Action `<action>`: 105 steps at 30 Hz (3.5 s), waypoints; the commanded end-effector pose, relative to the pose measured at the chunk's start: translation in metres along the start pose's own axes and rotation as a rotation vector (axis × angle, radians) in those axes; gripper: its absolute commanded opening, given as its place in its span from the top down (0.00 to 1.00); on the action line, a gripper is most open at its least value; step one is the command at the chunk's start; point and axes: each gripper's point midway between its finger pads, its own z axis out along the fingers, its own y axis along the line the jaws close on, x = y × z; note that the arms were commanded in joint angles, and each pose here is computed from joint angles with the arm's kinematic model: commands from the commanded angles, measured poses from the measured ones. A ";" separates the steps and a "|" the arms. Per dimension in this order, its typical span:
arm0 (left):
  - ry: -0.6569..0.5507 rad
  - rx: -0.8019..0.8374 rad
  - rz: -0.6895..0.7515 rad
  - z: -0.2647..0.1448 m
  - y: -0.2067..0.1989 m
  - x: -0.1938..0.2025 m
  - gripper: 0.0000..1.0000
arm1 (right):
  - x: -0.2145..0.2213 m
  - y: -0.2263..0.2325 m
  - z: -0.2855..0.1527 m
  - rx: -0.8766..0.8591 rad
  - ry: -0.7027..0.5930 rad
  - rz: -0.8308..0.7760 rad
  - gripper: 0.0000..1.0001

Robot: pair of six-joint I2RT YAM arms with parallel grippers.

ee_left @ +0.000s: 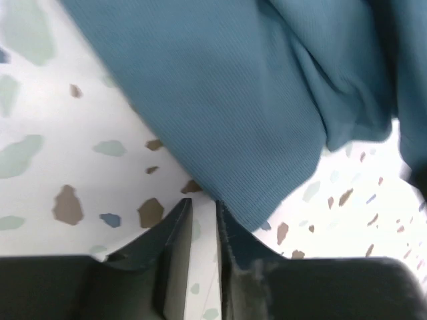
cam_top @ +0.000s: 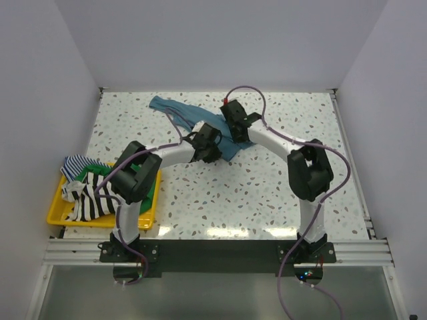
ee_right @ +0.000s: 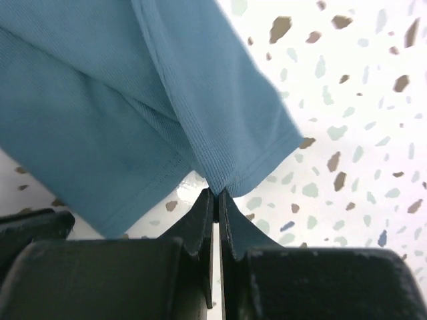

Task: Fold and stack the tank tops
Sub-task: Flatten the tank top out

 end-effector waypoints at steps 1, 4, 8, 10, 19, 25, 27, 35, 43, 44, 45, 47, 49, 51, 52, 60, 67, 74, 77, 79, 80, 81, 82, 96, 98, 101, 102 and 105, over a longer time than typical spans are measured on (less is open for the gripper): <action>-0.079 -0.139 0.017 -0.002 0.025 -0.025 0.81 | -0.042 -0.025 -0.055 -0.036 -0.086 0.120 1.00; -0.118 -0.174 -0.003 -0.013 0.044 -0.047 0.93 | -0.043 -0.050 -0.065 0.000 -0.082 0.167 1.00; -0.165 -0.217 -0.047 -0.033 0.074 -0.076 1.00 | -0.031 -0.088 -0.066 0.068 -0.049 0.239 1.00; -0.192 -0.222 -0.069 -0.045 0.085 -0.092 1.00 | -0.022 -0.109 -0.063 0.100 -0.031 0.285 1.00; -0.088 0.054 0.067 -0.045 0.015 -0.044 0.61 | 0.013 -0.151 -0.022 0.216 0.084 0.368 1.00; 0.011 0.098 0.054 -0.038 -0.024 0.023 0.42 | 0.031 -0.149 -0.004 0.233 0.130 0.365 1.00; 0.016 0.089 0.002 -0.037 -0.026 0.032 0.39 | 0.039 -0.150 0.002 0.237 0.148 0.372 1.00; 0.060 0.050 -0.107 -0.019 -0.035 0.059 0.37 | 0.049 -0.149 0.012 0.228 0.164 0.388 1.00; 0.104 -0.004 -0.120 -0.004 -0.035 0.083 0.48 | 0.046 -0.154 0.013 0.227 0.155 0.405 1.00; 0.099 -0.031 -0.117 -0.003 -0.029 0.084 0.53 | 0.045 -0.155 0.013 0.228 0.154 0.405 1.00; 0.097 -0.038 -0.111 -0.002 -0.027 0.085 0.56 | 0.044 -0.155 0.012 0.229 0.152 0.408 1.00; 0.077 -0.062 -0.089 -0.003 -0.020 0.080 0.75 | 0.043 -0.157 0.011 0.229 0.148 0.412 1.00; 0.057 -0.103 -0.065 -0.004 -0.008 0.066 0.87 | 0.041 -0.159 0.009 0.229 0.144 0.415 1.00; 0.018 -0.171 -0.037 -0.009 0.013 0.040 1.00 | 0.040 -0.163 0.006 0.233 0.139 0.423 1.00; 0.005 -0.205 -0.030 -0.012 0.026 0.031 1.00 | 0.040 -0.165 0.004 0.235 0.136 0.426 1.00; -0.234 -0.375 -0.056 -0.085 0.113 -0.082 1.00 | 0.051 -0.165 0.000 0.191 0.135 0.495 1.00; -0.330 -0.373 0.009 -0.131 0.115 -0.114 1.00 | 0.094 -0.144 0.006 0.097 0.146 0.625 1.00; -0.168 -0.256 0.056 -0.106 0.111 -0.073 0.92 | 0.131 -0.114 0.014 -0.012 0.181 0.726 1.00; -0.131 -0.207 0.081 -0.101 0.112 -0.056 0.80 | 0.144 -0.109 0.016 -0.013 0.191 0.749 1.00; -0.115 -0.192 0.088 -0.099 0.116 -0.049 0.71 | 0.149 -0.111 0.017 0.003 0.195 0.755 1.00; -0.111 -0.182 0.089 -0.098 0.115 -0.048 0.68 | 0.150 -0.110 0.018 0.002 0.197 0.760 1.00; -0.106 -0.185 0.090 -0.098 0.117 -0.046 0.62 | 0.151 -0.109 0.019 0.004 0.200 0.764 1.00; -0.104 -0.187 0.091 -0.098 0.118 -0.045 0.60 | 0.152 -0.110 0.019 0.006 0.201 0.765 1.00; -0.022 -0.046 0.101 -0.078 0.103 -0.023 0.63 | 0.124 -0.113 -0.020 0.017 0.064 0.731 0.44; -0.016 -0.029 0.100 -0.077 0.099 -0.023 0.64 | 0.106 -0.093 -0.037 -0.026 0.020 0.671 0.46; -0.002 -0.030 0.099 -0.074 0.101 -0.020 0.66 | 0.081 -0.050 -0.059 -0.086 -0.035 0.558 0.49; 0.003 -0.036 0.097 -0.072 0.102 -0.018 0.67 | 0.070 -0.036 -0.066 -0.116 -0.057 0.537 0.50; 0.005 -0.039 0.093 -0.071 0.104 -0.017 0.68 | 0.064 0.016 -0.073 -0.190 -0.053 0.427 0.52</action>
